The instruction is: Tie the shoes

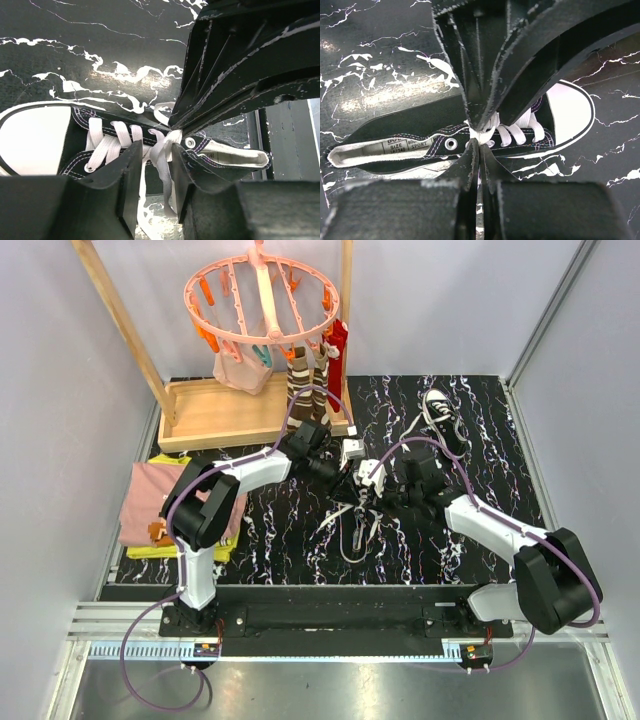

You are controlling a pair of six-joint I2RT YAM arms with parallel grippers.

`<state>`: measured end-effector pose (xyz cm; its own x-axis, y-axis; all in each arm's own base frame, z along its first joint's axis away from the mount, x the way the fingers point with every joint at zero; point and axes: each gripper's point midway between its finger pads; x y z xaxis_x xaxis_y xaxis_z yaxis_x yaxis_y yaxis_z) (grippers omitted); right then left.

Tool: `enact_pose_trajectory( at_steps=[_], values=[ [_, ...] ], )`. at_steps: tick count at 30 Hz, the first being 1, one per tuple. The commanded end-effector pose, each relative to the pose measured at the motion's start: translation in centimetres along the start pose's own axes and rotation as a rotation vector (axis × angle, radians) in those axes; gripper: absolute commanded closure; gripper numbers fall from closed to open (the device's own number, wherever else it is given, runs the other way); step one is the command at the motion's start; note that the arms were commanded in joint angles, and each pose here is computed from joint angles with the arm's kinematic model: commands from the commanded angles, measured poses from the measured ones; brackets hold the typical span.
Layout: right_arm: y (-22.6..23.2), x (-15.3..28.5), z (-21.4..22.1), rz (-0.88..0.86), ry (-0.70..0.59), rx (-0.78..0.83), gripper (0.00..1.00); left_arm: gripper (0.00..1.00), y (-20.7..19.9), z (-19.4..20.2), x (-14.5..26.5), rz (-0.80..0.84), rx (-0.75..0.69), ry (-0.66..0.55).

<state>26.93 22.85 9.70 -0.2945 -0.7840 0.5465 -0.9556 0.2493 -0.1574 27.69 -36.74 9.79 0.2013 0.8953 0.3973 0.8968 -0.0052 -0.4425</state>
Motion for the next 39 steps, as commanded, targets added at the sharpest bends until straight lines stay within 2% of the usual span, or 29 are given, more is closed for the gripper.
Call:
enact_pose_trajectory(
  at_steps=[1, 8, 11, 22, 25, 27, 31, 35, 37, 39],
  values=[
    [-0.2, 0.2, -1.7, 0.011, -0.054, 0.064, 1.00, 0.64, -0.3, -1.9, -0.1, 0.026, -0.051, -0.028],
    [-0.1, 0.1, -1.5, 0.008, -0.049, 0.068, 1.00, 0.59, -1.4, -2.4, 0.0, 0.072, -0.081, -0.043],
    [-0.1, 0.2, -1.4, 0.012, -0.048, 0.069, 1.00, 0.62, -1.4, -2.2, -0.2, 0.071, -0.083, -0.037],
    [-0.1, 0.2, -1.3, 0.018, -0.047, 0.075, 1.00, 0.63, -1.3, -1.6, -0.7, 0.080, -0.078, -0.012],
    [-0.1, 0.2, -1.4, 0.017, -0.050, 0.076, 1.00, 0.71, -1.4, -1.5, -0.8, 0.080, -0.077, -0.009],
    [-0.1, 0.2, -1.5, 0.020, -0.053, 0.077, 1.00, 0.72, -1.3, -1.5, -0.7, 0.075, -0.078, -0.008],
    [-0.2, 0.2, -1.5, 0.022, -0.053, 0.078, 1.00, 0.87, -1.3, -1.7, -0.6, 0.067, -0.095, -0.010],
    [-0.1, 0.2, -1.5, 0.023, -0.052, 0.076, 1.00, 0.97, -1.5, -2.1, -0.3, 0.054, -0.128, -0.015],
    [-0.4, 0.4, -1.2, 0.043, -0.038, 0.055, 0.93, 1.00, -1.4, -2.1, -0.1, 0.040, -0.160, -0.014],
    [-0.7, 0.7, -1.4, 0.060, -0.027, 0.012, 0.78, 1.00, -1.4, -2.2, 0.2, 0.023, -0.190, -0.012]
  ],
)
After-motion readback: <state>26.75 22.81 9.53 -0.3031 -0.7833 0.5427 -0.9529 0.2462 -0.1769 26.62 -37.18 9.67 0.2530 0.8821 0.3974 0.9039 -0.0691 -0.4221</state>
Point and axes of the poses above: each gripper's point midway between its finger pads, its own x axis back along the fingers, its own y axis along the line the jaws close on, z = x × y, and after that the axes turned 3 degrees about x, right-handed
